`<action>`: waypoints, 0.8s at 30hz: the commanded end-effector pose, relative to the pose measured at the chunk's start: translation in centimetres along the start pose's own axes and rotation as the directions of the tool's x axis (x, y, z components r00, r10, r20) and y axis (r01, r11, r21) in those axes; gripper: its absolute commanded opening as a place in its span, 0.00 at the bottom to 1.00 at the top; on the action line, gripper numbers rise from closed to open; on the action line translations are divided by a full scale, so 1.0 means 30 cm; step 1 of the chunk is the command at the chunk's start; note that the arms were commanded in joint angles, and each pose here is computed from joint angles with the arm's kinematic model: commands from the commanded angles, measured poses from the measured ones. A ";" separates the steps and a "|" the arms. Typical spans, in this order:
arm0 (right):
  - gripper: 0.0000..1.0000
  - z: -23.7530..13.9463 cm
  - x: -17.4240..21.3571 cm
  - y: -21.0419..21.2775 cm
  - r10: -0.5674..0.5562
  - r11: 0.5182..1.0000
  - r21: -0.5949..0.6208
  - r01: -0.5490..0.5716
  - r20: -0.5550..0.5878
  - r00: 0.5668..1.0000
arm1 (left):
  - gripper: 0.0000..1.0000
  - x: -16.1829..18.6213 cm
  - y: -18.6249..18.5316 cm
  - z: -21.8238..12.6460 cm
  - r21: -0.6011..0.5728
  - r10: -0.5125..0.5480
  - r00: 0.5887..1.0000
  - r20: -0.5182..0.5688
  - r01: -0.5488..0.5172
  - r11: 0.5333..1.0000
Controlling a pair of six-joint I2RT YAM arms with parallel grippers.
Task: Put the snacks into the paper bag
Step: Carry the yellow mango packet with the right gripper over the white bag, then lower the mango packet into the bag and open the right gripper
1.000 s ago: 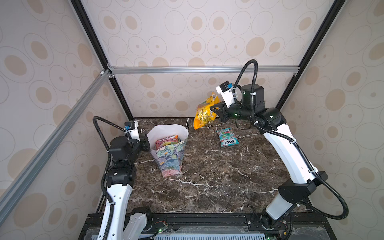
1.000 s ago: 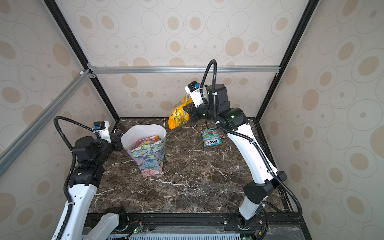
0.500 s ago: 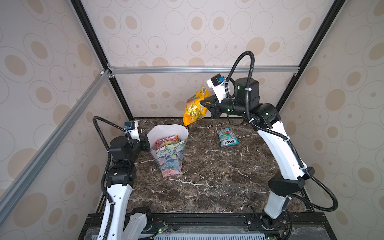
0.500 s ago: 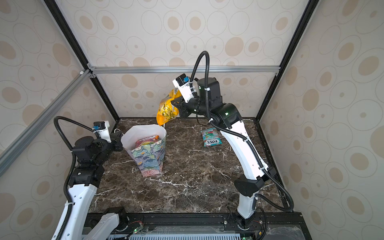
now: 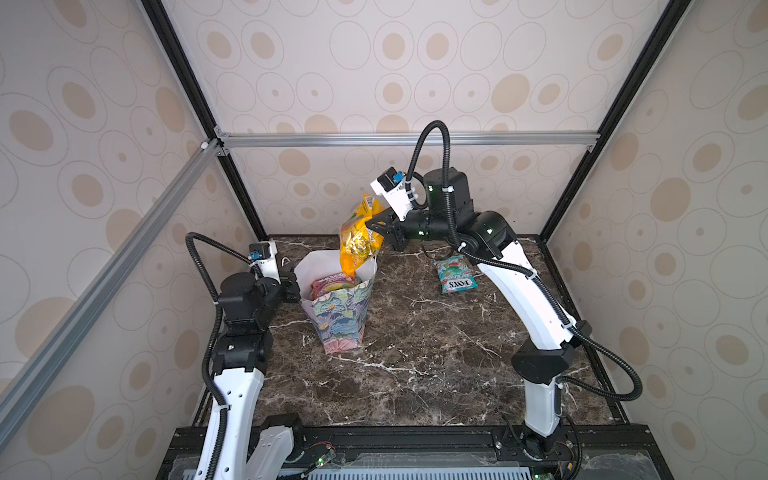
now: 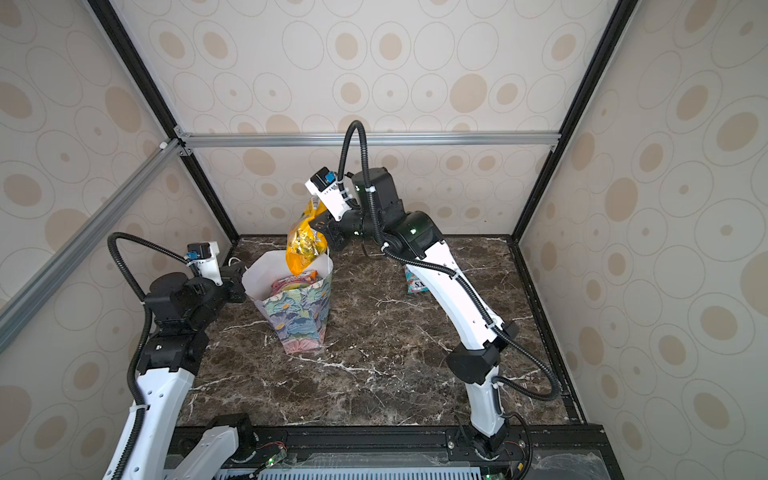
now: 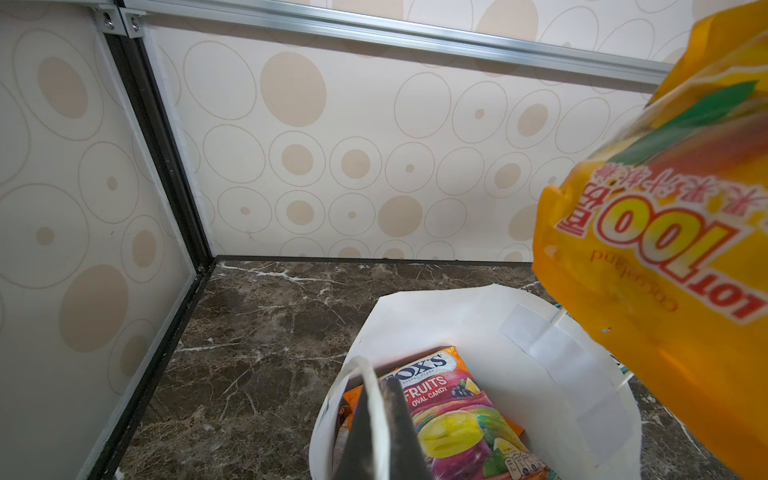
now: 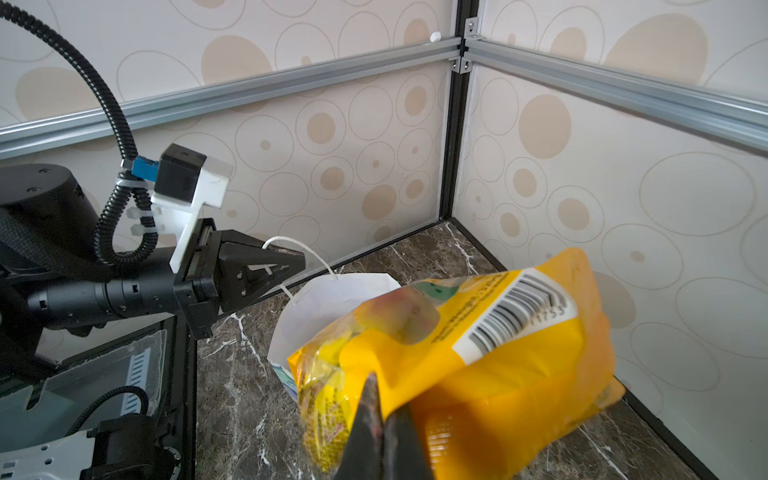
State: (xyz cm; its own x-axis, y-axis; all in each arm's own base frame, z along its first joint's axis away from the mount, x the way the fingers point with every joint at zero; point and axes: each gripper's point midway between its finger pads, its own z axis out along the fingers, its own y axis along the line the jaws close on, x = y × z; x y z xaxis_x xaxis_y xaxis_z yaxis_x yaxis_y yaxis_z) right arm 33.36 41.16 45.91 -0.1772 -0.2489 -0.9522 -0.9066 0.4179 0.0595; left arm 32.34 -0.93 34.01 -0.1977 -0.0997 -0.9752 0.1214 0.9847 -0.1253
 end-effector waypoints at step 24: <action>0.00 0.235 -0.006 0.075 -0.056 0.993 -0.095 0.064 0.084 0.995 | 0.00 -0.055 -0.004 -0.025 -0.001 0.017 0.998 0.053 -0.017 1.000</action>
State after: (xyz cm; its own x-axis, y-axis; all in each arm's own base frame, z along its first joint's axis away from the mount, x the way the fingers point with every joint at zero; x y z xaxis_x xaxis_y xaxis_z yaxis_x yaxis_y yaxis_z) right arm 34.32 47.33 39.55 -0.2057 -0.3203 -0.9247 -0.9311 0.3549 0.0842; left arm 32.34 -0.91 34.01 -0.1976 -0.0998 -0.9752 0.1203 0.9848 -0.1251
